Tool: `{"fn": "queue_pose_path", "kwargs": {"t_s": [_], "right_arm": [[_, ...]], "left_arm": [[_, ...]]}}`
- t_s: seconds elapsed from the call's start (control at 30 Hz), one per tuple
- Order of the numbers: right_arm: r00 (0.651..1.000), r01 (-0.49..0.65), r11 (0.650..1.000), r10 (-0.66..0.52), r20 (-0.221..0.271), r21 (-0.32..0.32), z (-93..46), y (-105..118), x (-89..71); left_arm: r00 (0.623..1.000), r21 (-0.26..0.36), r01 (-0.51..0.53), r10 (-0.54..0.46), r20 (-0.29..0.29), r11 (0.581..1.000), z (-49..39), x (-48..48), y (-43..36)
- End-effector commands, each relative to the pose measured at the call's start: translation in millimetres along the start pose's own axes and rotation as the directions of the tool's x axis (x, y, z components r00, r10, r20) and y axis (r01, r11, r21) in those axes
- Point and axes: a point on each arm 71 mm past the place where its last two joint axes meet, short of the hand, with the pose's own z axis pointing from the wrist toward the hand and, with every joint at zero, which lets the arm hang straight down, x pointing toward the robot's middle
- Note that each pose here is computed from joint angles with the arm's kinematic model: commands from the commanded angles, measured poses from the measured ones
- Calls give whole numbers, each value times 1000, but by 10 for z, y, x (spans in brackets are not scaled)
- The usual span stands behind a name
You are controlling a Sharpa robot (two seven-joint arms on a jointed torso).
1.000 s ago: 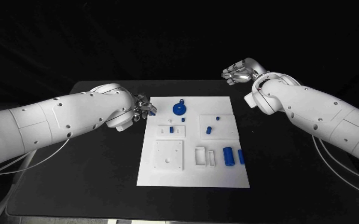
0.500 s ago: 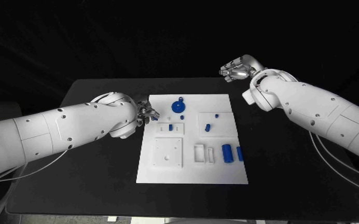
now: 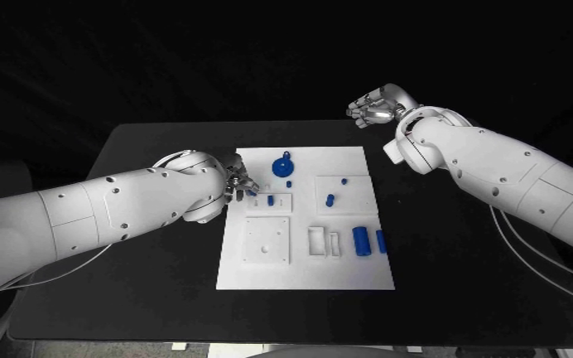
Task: Assemble the parts on the task board
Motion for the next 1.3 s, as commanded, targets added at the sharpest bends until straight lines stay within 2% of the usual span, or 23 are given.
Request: {"fn": "queue_pose_path", "kwargs": {"t_s": [0.03, 0.47, 1.3], "right_arm": [[1000, -3, 1000, 3, -12, -12, 2, 17, 12], [1000, -2, 1000, 2, -19, -9, 3, 10, 14], [1000, -3, 1000, 3, -19, -16, 0, 23, 19]], "left_arm": [[999, 22, -36, 36, -37, 999, 12, 37, -29], [996, 26, -59, 61, -68, 998, 23, 74, -26], [995, 41, -82, 84, -59, 996, 54, 107, -39]]}}
